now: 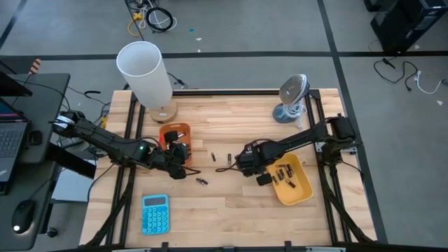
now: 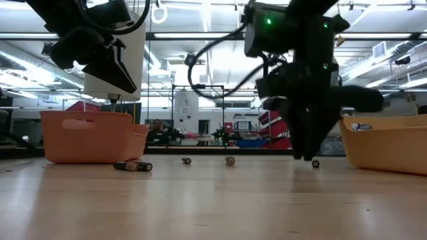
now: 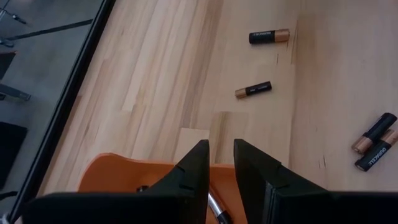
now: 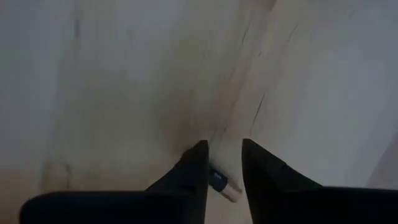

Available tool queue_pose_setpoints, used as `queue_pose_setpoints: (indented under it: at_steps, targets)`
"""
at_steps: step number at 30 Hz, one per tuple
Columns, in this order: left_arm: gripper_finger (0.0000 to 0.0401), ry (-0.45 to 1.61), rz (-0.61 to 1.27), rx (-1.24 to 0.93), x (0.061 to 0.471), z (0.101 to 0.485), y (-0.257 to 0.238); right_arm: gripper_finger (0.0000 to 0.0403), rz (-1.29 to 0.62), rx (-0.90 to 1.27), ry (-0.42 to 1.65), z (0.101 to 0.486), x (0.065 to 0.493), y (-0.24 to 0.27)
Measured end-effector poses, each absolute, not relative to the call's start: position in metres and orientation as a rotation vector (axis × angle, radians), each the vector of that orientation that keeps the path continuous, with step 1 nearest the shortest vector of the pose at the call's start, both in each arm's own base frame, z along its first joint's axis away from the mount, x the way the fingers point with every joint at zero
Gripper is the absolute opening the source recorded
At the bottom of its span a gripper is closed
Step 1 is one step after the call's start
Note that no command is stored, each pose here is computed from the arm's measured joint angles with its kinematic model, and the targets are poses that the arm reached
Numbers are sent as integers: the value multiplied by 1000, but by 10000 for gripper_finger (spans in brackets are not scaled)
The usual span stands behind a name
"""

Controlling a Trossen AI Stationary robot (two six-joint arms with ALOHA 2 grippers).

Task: Sort batteries
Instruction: Put the gold battery into the yellow bin

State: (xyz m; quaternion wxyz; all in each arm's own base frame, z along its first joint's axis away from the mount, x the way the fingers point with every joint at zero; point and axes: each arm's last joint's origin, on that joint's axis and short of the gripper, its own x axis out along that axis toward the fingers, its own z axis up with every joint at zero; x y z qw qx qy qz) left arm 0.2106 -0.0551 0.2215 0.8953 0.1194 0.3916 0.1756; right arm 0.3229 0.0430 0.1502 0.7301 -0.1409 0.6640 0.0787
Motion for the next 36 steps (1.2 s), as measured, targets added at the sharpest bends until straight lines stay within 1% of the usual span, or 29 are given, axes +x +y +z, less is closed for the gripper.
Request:
queue_pose_setpoints:
  at_steps: [6,10,14,17,29,36]
  targets:
    - [76,813,363,248,210,221,-55,106,148,-353,1478,148,323,48]
    - [76,813,363,248,210,221,-55,113,150,-363,1452,161,331,51]
    - [76,813,364,249,210,221,-55,115,157,-371,1475,176,335,52]
    - [76,814,363,249,210,221,-55,115,158,-373,1515,179,332,52]
    - [76,813,364,248,210,221,-55,117,169,-372,1587,165,327,52]
    - [76,811,364,247,211,222,-55,117,203,-395,1684,148,325,55]
